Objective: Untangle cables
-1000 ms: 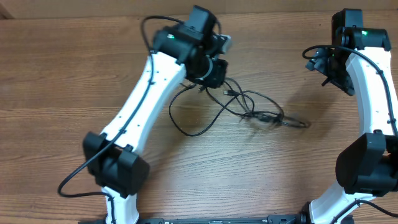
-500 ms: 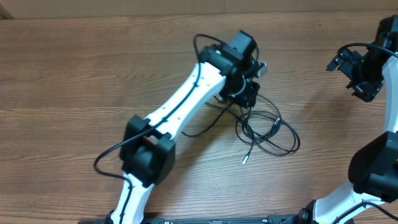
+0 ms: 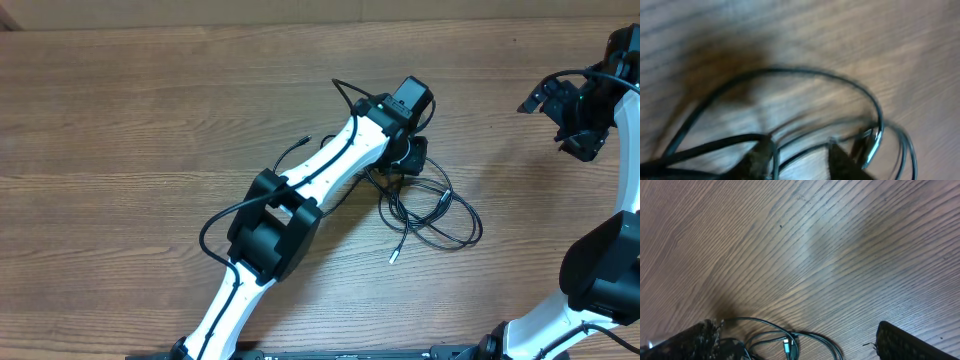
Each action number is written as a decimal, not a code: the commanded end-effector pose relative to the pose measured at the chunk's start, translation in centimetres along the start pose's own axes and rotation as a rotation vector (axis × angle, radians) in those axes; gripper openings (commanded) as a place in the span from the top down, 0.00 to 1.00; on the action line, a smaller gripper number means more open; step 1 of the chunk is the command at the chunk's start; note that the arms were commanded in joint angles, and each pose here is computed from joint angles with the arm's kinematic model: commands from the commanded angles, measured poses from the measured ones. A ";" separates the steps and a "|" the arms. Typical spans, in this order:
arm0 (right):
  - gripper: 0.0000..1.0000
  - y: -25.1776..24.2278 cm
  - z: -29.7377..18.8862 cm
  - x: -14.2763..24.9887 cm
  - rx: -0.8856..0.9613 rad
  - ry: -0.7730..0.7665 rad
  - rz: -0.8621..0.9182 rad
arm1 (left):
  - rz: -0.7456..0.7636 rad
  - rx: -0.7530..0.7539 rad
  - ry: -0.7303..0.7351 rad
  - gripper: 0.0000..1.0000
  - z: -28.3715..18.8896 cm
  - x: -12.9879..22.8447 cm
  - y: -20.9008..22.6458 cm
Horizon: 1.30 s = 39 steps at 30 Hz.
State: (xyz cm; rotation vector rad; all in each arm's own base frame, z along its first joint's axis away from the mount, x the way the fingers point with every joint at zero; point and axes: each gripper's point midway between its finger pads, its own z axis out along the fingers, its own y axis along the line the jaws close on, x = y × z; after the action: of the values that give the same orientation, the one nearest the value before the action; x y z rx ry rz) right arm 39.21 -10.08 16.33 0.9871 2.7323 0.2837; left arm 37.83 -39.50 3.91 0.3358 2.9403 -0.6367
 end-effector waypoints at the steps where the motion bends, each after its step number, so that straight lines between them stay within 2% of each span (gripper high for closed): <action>1: 0.00 0.7 -1.3 -0.5 -0.023 -0.039 -0.020 | -0.075 -0.040 -0.012 0.56 2.0 -0.1 0.7; 6: 0.00 0.7 -1.3 -0.5 -0.024 -0.040 -0.020 | -0.088 -0.086 0.008 0.57 3.5 0.5 2.1; 11: 0.00 0.8 -1.2 -0.6 -0.027 -0.041 -0.021 | -0.097 -0.119 0.039 0.62 3.6 1.3 2.8; 17: 0.00 0.8 -1.2 -0.6 -0.028 -0.044 -0.021 | -0.121 -0.143 0.066 0.60 2.8 1.5 3.9; 23: 0.00 0.8 -1.2 -0.6 -0.028 -0.043 -0.021 | -0.124 -0.152 0.053 0.59 0.6 0.0 4.5; 29: 0.00 0.7 -1.2 -0.5 -0.026 -0.039 -0.020 | -0.121 -0.156 0.036 0.54 1.2 -0.3 4.8; 39: 0.00 0.7 -1.2 -0.5 -0.026 -0.039 -0.020 | -0.093 -0.160 -0.001 0.53 2.1 -0.7 4.2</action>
State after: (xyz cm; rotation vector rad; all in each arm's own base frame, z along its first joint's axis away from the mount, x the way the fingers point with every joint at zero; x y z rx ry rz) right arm 39.43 -10.01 16.40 0.9807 2.7252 0.2942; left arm 39.69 -36.95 1.87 0.1720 2.9883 -0.4590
